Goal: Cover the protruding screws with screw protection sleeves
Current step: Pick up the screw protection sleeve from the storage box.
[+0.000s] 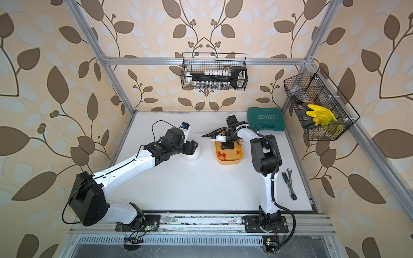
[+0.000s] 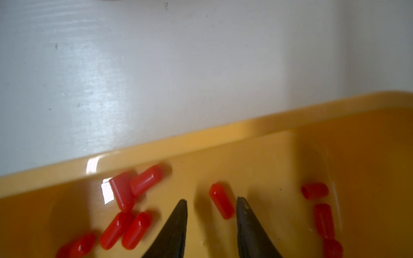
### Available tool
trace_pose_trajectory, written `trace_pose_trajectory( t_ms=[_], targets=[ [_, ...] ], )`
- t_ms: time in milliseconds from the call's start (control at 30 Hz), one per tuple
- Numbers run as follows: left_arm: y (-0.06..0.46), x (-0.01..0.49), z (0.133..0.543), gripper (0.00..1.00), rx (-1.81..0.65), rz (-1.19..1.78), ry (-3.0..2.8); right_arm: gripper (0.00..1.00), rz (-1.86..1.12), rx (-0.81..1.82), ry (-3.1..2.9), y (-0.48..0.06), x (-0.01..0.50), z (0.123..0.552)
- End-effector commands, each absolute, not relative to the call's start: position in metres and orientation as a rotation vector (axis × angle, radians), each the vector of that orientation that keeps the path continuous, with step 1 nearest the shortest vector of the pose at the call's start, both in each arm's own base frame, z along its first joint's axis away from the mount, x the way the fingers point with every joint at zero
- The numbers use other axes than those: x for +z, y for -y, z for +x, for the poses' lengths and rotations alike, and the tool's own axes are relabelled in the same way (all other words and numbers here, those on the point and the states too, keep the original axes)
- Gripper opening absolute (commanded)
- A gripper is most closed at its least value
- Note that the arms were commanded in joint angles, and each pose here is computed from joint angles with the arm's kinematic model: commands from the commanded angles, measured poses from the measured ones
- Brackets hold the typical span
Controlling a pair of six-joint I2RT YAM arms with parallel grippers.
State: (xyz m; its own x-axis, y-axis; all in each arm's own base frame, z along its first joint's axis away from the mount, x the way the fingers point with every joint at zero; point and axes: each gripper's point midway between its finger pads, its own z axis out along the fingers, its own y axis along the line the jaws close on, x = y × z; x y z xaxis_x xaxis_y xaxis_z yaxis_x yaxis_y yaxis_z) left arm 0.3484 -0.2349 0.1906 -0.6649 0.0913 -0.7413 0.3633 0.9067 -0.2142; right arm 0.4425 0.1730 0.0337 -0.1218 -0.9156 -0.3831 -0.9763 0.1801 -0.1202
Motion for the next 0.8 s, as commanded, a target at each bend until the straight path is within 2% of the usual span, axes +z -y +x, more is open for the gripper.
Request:
trace_pose_trajectory(
  t_ms=[0, 200, 767],
  targets=[
    [0.232, 0.208, 0.349, 0.72, -0.459, 0.321, -2.216, 0.39, -1.839, 0.22, -2.071, -0.176, 0.016, 0.441],
    [0.23, 0.207, 0.347, 0.72, -0.461, 0.311, -2.218, 0.39, -1.835, 0.131, -2.065, -0.179, 0.007, 0.45],
    [0.23, 0.209, 0.346, 0.72, -0.47, 0.305, -2.217, 0.11, -1.677, 0.179, -2.144, -0.18, 0.026, 0.465]
  ],
)
